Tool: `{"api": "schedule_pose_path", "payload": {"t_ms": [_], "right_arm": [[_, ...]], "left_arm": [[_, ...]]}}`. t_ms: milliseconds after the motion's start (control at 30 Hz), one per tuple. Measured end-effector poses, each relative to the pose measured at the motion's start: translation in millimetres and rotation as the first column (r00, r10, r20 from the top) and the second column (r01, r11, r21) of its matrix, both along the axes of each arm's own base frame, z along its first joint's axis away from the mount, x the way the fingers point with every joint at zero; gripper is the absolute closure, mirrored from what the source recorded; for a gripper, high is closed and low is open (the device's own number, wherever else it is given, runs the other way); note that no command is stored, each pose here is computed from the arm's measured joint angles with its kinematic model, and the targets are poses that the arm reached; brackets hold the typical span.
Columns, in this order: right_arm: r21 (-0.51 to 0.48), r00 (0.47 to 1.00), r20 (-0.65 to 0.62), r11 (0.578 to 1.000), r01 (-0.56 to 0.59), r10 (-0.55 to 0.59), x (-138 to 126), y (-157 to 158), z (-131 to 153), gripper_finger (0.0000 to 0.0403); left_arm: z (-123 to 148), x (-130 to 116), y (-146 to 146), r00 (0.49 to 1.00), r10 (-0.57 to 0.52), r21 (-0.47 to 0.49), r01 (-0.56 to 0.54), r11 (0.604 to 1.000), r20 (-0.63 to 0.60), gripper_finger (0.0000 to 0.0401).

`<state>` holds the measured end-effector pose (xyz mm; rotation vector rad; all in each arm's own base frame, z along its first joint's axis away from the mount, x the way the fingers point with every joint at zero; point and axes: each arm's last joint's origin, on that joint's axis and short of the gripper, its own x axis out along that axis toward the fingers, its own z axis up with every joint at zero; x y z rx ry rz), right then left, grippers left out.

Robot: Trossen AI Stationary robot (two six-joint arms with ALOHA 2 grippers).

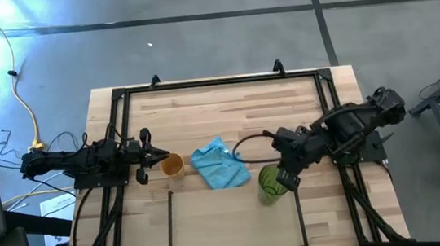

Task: Stack small to large cups/mugs on shelf
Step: Put the green cup on the shelf

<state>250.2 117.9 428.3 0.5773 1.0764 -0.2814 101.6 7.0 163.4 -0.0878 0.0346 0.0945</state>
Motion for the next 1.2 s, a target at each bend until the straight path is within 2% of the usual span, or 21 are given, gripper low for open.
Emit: {"api": "schedule_pose_path", "payload": {"t_ms": [233, 500, 800, 1200], "right_arm": [[0.015, 0.999, -0.047, 1.0, -0.013, 0.014, 7.4, 18.0, -11.8, 0.0403], [0.037, 0.999, -0.021, 0.998, -0.045, 0.046, 11.7, 31.0, -14.7, 0.0403], [-0.003, 1.0, -0.018, 1.0, -0.025, 0.025, 8.5, 33.6, -15.5, 0.0403], [0.011, 0.999, -0.044, 1.0, 0.0, 0.001, 6.6, 32.6, -15.7, 0.0403]], "left_arm": [[0.0, 0.0, 0.0, 1.0, 0.001, -0.023, -0.001, 1.0, 0.002, 0.0366], [-0.1, 0.0, 0.0, 1.0, 0.001, -0.049, -0.001, 0.999, 0.004, 0.0366], [-0.1, 0.0, 0.0, 1.0, 0.001, -0.049, -0.001, 0.999, 0.003, 0.0366], [-0.2, 0.0, 0.0, 1.0, 0.001, -0.049, -0.001, 0.999, 0.003, 0.0366]]}}
